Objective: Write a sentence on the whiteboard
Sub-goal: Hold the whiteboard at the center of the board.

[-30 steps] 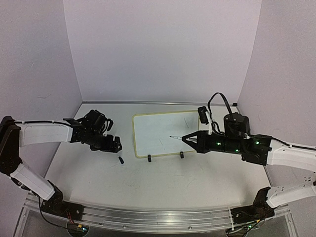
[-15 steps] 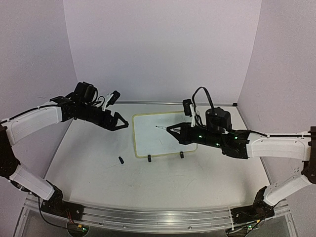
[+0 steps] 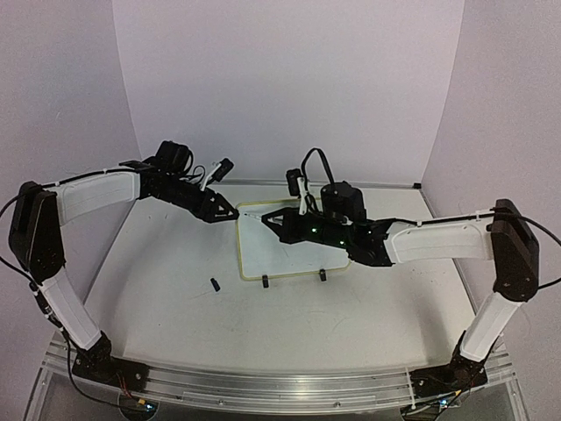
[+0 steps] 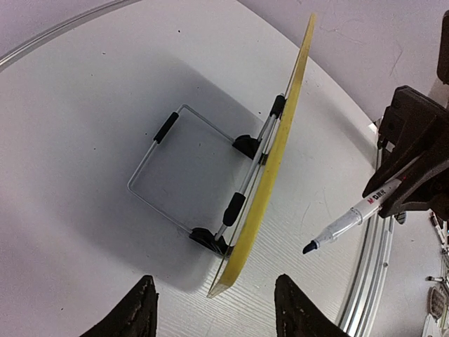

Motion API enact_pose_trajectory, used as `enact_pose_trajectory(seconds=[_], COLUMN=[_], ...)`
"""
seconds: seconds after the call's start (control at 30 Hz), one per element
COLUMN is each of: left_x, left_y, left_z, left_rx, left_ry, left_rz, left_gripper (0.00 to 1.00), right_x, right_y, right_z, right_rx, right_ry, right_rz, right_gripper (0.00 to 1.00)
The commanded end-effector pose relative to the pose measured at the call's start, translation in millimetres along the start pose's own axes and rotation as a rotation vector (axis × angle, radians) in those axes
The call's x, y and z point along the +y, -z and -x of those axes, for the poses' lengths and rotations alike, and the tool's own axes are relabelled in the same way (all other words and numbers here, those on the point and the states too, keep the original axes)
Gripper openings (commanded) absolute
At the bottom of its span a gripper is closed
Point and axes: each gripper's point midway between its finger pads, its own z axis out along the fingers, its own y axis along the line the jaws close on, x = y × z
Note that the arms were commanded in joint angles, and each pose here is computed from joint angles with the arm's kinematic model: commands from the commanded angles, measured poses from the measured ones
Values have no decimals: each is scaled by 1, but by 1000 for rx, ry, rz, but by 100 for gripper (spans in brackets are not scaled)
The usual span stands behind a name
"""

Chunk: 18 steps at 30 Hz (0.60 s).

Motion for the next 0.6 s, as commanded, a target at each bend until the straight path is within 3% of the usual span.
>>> enact_pose_trajectory(seconds=[0.0,0.3,0.57], left_x=[-8,-8,-10], left_y=[2,-4,-10], left_z=[23,22,18], left_rx=[-65,-62,-53], left_ry=[-78,-76,-73], left_rz=[-46,-72,-106], left_gripper=[52,31,19], right_x=[9,4,5], right_y=[-2,-2,-4], right_z=[24,22,20], right_rx=[-86,-103,-98], right_ry=[16,10,12], right_rz=[11,-3,5], right_gripper=[0,0,0])
